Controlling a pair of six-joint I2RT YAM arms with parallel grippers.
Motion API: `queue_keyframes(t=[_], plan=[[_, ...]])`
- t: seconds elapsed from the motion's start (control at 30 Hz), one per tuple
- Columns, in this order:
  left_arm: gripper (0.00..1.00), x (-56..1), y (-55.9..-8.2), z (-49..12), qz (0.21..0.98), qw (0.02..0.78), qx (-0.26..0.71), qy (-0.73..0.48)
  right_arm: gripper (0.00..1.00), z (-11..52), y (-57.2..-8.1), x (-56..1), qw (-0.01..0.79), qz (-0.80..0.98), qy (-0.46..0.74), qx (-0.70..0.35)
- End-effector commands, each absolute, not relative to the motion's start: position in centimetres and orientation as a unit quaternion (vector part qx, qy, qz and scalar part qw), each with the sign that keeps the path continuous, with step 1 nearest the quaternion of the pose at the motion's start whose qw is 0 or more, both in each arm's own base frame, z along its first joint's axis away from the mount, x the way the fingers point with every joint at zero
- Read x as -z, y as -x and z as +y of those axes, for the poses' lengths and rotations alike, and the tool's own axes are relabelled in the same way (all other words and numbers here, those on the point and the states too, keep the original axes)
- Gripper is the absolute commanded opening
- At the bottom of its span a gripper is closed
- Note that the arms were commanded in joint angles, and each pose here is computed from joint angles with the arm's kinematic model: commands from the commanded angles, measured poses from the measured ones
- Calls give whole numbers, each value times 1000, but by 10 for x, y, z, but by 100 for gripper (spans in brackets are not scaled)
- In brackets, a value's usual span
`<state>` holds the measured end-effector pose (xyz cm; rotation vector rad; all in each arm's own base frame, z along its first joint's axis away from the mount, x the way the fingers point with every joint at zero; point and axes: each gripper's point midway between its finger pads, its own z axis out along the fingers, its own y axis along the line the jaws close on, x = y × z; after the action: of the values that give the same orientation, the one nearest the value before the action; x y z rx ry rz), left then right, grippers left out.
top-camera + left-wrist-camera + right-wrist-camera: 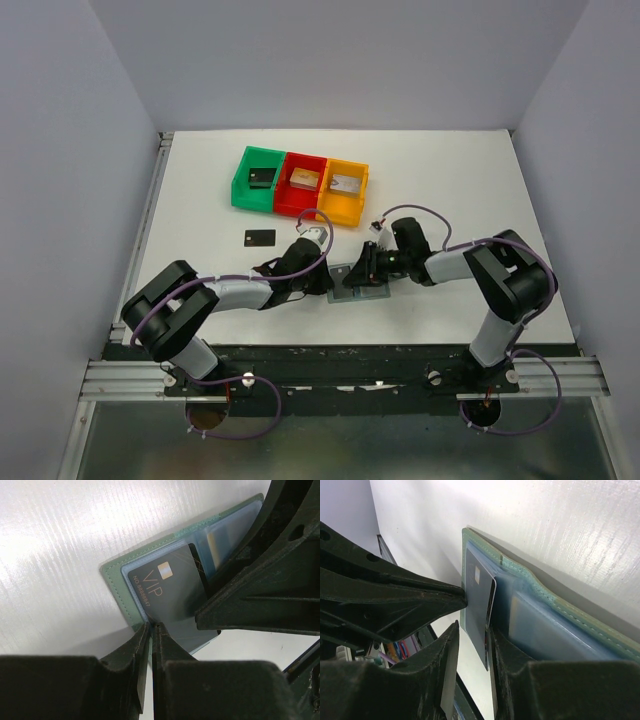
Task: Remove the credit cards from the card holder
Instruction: Remove the credit card from the card holder.
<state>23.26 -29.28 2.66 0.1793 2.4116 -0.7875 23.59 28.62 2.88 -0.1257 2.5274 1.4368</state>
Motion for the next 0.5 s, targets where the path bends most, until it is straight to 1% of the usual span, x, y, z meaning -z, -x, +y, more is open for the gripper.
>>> queue_keyframes(t=[0.0,0.17,0.3,0.4,0.47], plan=[[18,-8,-217,-294,914,264,299,-82,36,291,-224,-28,87,859,61,-501],[19,-4,-216,-288,918,261,290,-73,32,289,-228,-37,104,859,58,-498],[23,0,-213,-282,922,258,280,-66,32,288,-229,-43,111,860,58,-495],[24,2,-213,-278,925,258,273,-63,31,286,-230,-44,115,862,56,-491],[22,3,-213,-277,926,257,270,-62,31,285,-230,-45,116,862,57,-490]])
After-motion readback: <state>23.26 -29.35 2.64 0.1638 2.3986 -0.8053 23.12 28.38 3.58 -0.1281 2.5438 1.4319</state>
